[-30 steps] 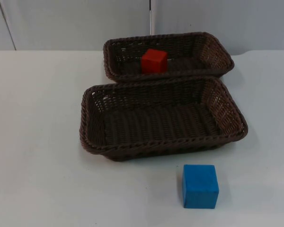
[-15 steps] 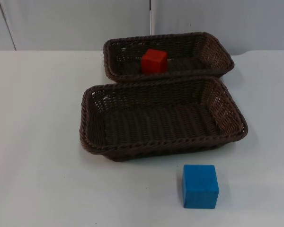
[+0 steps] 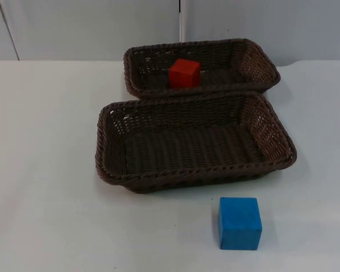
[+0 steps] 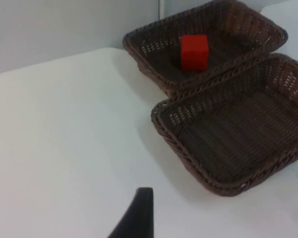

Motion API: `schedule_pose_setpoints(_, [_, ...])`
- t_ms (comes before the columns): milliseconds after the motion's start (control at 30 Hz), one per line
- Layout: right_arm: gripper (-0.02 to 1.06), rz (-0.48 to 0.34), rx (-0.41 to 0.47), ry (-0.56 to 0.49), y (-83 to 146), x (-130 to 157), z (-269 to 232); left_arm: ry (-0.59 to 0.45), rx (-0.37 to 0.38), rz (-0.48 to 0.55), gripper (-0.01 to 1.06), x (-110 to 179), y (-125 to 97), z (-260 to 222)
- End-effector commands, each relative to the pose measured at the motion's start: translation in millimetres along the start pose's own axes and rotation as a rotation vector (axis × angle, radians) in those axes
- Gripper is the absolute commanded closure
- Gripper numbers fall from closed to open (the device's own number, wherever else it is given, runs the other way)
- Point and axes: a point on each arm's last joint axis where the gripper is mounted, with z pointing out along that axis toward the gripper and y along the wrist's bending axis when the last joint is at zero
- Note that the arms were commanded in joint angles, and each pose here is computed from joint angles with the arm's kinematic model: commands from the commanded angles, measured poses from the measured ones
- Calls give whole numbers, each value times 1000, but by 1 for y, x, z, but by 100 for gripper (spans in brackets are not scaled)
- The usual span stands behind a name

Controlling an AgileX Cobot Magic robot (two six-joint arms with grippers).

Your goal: Pick up one cube with the left hand and place it into the upper basket. Pick up one cube with the right hand and place it into the lower basket.

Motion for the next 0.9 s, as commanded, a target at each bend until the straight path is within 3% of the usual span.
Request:
schedule_pose_setpoints(0, [0,0,-1,-6,1,0,0,-28,-5,-2,15,2,0,-3])
schedule_pose_setpoints(867, [0,4,-4,-8,1,0,0,-32,-26,29,15,5,1,-8])
